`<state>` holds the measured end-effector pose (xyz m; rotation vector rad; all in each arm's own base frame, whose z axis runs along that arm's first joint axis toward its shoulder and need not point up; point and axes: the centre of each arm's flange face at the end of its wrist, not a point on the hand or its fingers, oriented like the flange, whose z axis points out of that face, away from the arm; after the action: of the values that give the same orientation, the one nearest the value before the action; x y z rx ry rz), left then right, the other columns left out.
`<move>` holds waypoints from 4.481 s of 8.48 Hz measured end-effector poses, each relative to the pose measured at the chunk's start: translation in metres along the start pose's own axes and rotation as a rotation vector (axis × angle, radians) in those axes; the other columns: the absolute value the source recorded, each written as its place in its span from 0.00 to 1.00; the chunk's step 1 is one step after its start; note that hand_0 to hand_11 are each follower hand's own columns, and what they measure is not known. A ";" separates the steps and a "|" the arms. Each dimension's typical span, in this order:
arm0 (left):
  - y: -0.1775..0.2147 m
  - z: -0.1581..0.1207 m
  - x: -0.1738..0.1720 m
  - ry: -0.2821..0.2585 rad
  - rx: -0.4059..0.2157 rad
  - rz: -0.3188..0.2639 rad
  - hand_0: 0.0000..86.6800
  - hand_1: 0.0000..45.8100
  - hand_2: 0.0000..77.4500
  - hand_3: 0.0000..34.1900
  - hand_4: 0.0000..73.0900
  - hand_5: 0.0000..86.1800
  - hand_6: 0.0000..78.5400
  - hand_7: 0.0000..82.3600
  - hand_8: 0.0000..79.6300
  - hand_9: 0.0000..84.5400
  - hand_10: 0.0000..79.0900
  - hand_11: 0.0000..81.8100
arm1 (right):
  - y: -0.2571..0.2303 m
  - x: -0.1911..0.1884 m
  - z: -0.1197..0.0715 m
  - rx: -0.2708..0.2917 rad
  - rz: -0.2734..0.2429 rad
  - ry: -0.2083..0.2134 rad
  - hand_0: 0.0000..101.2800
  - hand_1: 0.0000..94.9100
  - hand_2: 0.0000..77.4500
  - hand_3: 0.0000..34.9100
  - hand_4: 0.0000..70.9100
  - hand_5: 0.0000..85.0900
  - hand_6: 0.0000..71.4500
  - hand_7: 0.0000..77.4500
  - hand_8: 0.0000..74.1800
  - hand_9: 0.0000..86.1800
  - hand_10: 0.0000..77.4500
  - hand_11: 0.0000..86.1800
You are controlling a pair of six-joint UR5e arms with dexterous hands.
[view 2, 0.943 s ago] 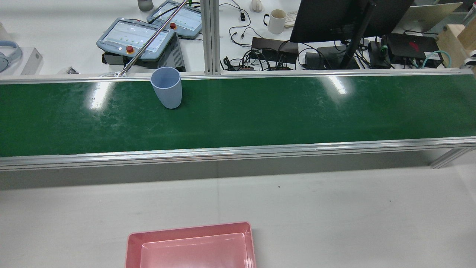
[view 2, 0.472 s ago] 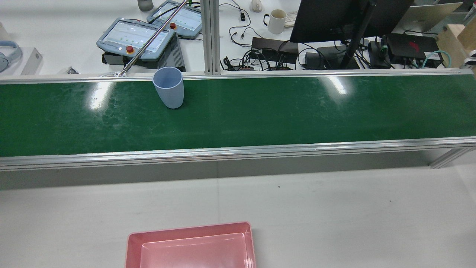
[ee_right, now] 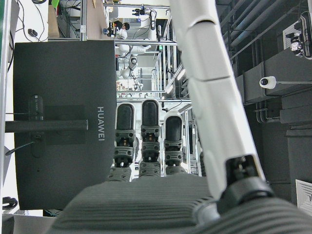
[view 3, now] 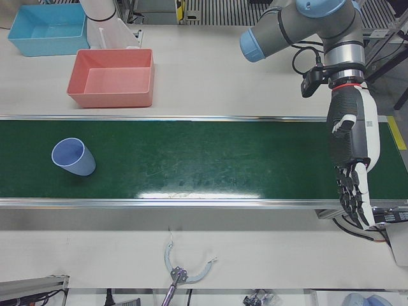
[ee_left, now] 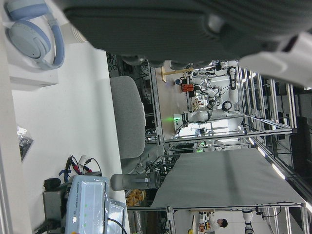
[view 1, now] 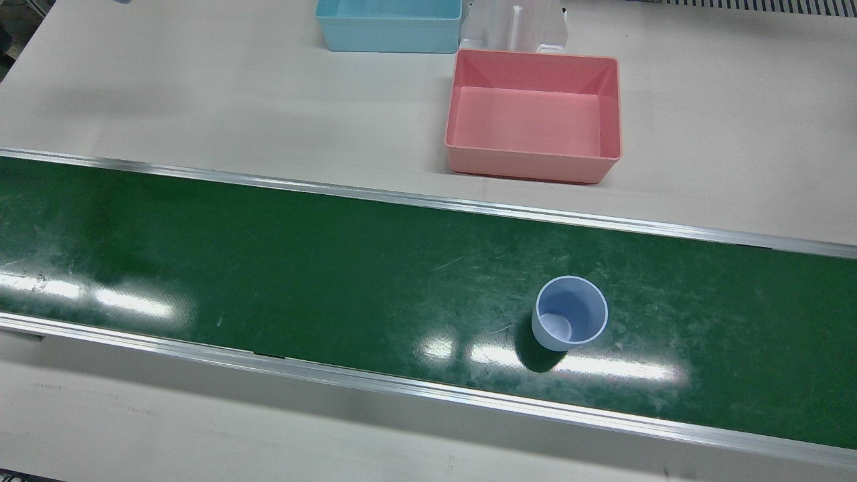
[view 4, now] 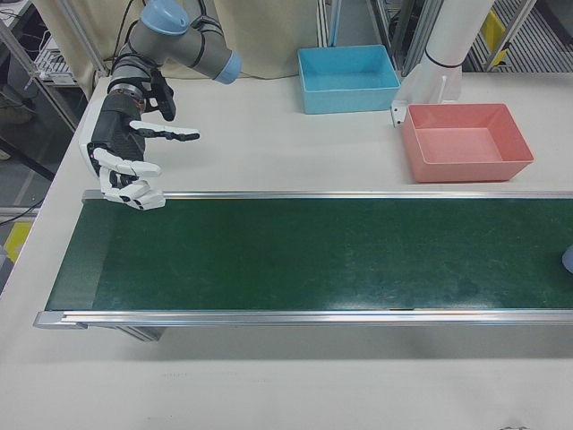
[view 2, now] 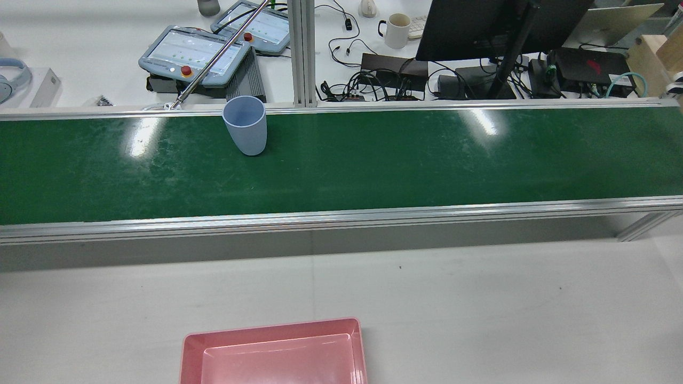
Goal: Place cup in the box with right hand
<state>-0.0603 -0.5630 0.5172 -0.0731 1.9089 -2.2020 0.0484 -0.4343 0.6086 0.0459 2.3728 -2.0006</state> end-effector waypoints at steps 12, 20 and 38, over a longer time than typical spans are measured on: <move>0.000 0.000 0.000 0.000 0.000 0.000 0.00 0.01 0.01 0.00 0.00 0.00 0.00 0.00 0.00 0.01 0.00 0.00 | 0.000 0.000 0.000 -0.001 0.000 0.000 0.79 0.25 0.01 0.00 0.35 0.16 0.22 0.73 0.41 0.45 0.31 0.43; -0.001 0.001 0.000 -0.001 0.000 0.000 0.00 0.01 0.01 0.00 0.00 0.00 0.00 0.00 0.00 0.00 0.00 0.00 | 0.000 0.000 0.000 -0.001 0.000 0.000 0.79 0.26 0.01 0.00 0.40 0.16 0.23 0.77 0.42 0.47 0.32 0.45; -0.012 0.002 -0.002 -0.003 -0.001 -0.012 0.00 0.01 0.01 0.00 0.00 0.00 0.00 0.00 0.00 0.00 0.00 0.00 | 0.010 0.001 0.005 -0.016 0.001 0.000 0.79 0.29 0.01 0.00 0.42 0.18 0.25 0.82 0.44 0.49 0.35 0.49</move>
<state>-0.0593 -0.5630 0.5297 -0.0881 1.9135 -2.2072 0.0483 -0.4378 0.5978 0.0464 2.3882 -1.9806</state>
